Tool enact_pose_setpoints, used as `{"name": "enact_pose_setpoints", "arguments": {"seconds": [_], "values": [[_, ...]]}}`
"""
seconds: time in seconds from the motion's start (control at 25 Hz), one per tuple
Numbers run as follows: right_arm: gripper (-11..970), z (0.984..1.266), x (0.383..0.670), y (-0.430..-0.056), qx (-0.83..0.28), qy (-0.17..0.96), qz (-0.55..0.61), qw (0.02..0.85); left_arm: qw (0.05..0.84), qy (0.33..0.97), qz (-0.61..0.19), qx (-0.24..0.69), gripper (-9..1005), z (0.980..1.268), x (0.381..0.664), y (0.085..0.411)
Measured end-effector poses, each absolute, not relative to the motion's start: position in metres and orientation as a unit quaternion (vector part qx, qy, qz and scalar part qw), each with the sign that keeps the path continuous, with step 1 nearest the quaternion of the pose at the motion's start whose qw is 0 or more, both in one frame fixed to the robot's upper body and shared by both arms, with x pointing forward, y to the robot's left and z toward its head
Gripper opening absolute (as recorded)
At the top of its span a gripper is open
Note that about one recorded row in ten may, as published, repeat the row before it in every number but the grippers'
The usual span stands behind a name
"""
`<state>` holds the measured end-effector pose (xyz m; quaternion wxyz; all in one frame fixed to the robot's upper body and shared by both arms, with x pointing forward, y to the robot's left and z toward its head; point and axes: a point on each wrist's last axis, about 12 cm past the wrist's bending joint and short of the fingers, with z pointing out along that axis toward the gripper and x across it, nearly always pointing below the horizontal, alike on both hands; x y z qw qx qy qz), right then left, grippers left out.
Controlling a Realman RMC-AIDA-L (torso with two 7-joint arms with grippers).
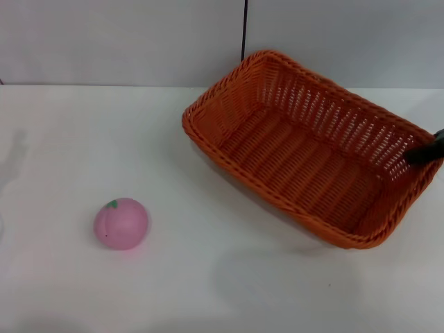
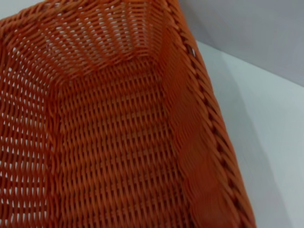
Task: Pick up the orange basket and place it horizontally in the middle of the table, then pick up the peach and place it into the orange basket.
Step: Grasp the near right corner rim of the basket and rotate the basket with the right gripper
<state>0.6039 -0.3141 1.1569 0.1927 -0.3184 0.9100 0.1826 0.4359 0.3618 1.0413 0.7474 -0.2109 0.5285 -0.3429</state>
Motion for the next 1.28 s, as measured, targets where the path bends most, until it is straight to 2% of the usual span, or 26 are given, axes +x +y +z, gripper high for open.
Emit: {"name": "enact_pose_setpoints", "arguments": {"seconds": [0.08, 0.28, 0.92, 1.28], "values": [[378, 1.156, 0.603, -0.313, -0.319, 0.910, 0.184, 0.191, 0.747, 0.529, -0.343, -0.211, 831, 1.041, 0.436, 0.362], [211, 1.154, 0.603, -0.313, -0.318, 0.910, 0.184, 0.193, 0.747, 0.529, -0.342, -0.212, 831, 1.041, 0.434, 0.362], [196, 1.152, 0.599, -0.315, -0.306, 0.907, 0.203, 0.205, 0.745, 0.529, -0.345, -0.215, 830, 1.040, 0.431, 0.364], [183, 1.168, 0.592, -0.325, -0.306, 0.880, 0.253, 0.262, 0.745, 0.529, -0.345, -0.216, 830, 1.040, 0.431, 0.364]]}}
